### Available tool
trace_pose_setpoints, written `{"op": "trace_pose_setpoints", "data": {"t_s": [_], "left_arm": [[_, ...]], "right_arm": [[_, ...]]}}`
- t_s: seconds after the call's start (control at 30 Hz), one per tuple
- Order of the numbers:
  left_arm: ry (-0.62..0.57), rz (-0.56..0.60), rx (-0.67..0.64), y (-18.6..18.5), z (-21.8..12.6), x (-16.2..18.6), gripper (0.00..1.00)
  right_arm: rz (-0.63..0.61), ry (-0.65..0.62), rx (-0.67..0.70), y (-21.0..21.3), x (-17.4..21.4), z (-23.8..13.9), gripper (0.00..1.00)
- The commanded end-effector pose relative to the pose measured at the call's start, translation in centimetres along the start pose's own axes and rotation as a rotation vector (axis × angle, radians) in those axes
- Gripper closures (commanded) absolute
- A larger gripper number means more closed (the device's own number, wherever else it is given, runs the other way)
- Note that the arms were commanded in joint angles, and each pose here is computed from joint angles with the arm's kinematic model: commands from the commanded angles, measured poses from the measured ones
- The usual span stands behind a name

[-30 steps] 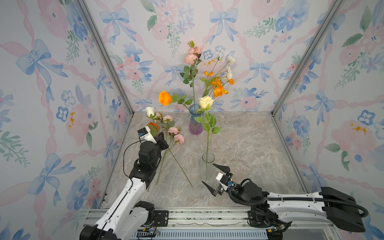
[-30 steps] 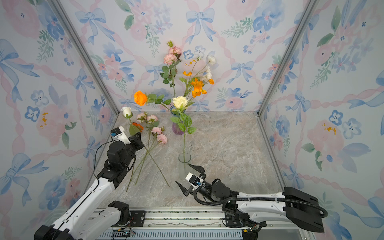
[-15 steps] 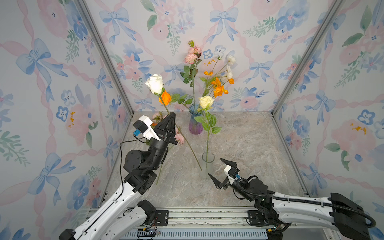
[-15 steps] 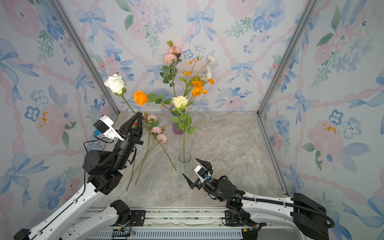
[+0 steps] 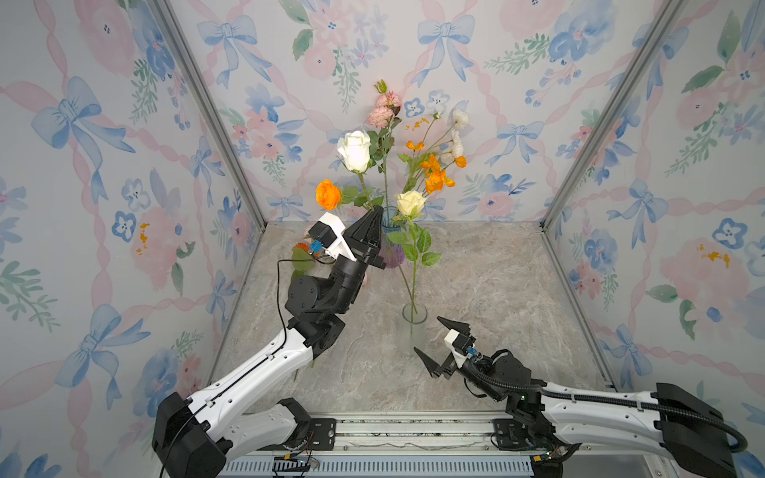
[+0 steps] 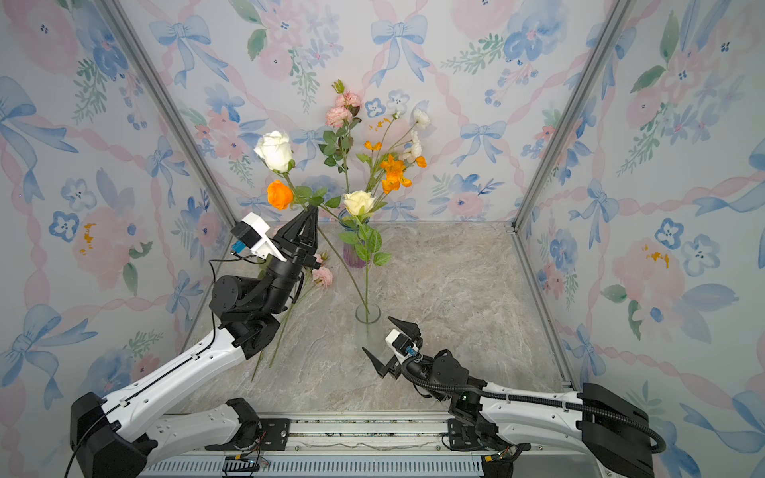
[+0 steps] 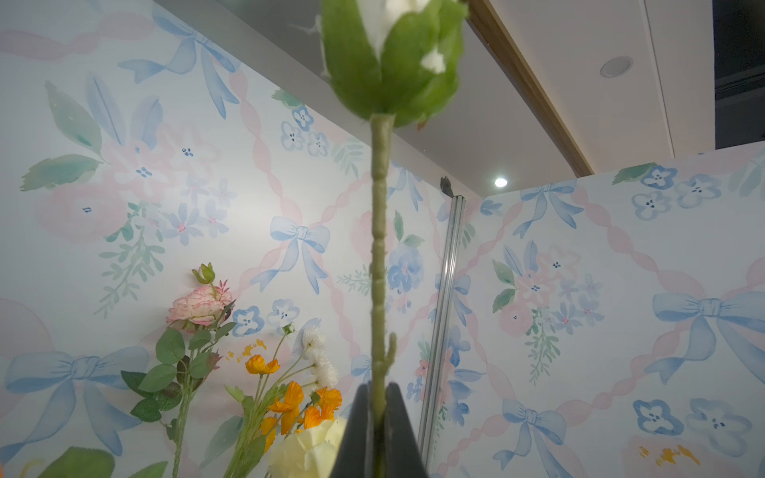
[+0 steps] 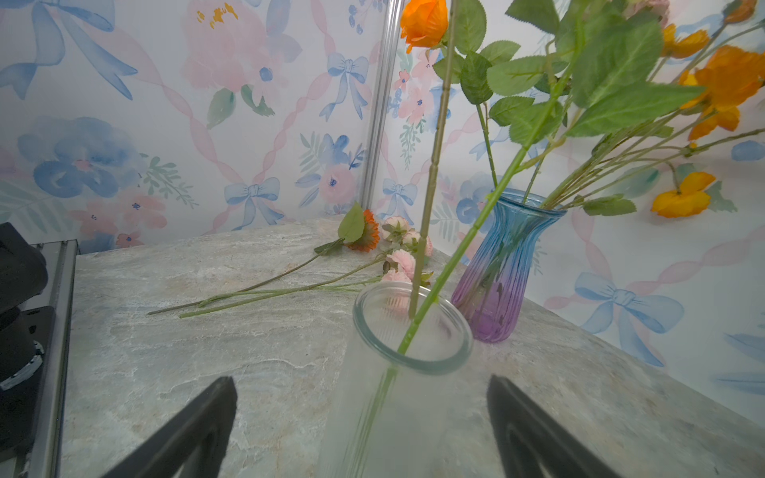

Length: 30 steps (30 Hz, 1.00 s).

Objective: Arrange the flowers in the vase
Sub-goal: 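Carry the white rose up over the clear glass with the left gripper, then lower the white rose stem into the clear glass and open the left gripper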

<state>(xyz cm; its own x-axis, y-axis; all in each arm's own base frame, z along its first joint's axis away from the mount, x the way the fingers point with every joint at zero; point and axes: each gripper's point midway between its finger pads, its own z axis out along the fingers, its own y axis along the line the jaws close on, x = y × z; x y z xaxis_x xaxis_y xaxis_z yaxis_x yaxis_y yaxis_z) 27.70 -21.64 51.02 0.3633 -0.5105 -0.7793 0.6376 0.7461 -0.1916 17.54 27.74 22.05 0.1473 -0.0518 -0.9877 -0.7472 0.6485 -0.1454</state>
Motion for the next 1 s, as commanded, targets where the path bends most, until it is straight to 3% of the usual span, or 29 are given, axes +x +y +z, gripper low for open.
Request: {"op": "trace_pose_setpoints", "data": {"t_s": [0.0, 0.37, 0.6, 0.77, 0.97], "left_arm": [[-0.023, 0.006, 0.015, -0.6, -0.8, 0.6, 1.00], [0.039, -0.081, -0.055, 0.5, -6.1, 8.4, 1.00], [0.132, -0.098, -0.057, 0.4, -7.6, 13.0, 1.00], [0.191, -0.098, -0.033, -0.3, -8.3, 15.3, 1.00], [0.230, -0.103, -0.025, -0.7, -9.4, 16.6, 0.93]], "right_arm": [[0.018, 0.001, 0.000, -0.1, 0.1, 0.1, 0.03], [0.019, 0.008, -0.018, 0.2, 0.3, 0.3, 0.03], [0.017, 0.006, -0.027, 0.4, 0.2, 0.3, 0.03], [0.016, 0.010, -0.026, 0.4, 0.3, 0.3, 0.03], [0.016, 0.013, -0.032, 0.5, 0.4, 0.4, 0.03]]}}
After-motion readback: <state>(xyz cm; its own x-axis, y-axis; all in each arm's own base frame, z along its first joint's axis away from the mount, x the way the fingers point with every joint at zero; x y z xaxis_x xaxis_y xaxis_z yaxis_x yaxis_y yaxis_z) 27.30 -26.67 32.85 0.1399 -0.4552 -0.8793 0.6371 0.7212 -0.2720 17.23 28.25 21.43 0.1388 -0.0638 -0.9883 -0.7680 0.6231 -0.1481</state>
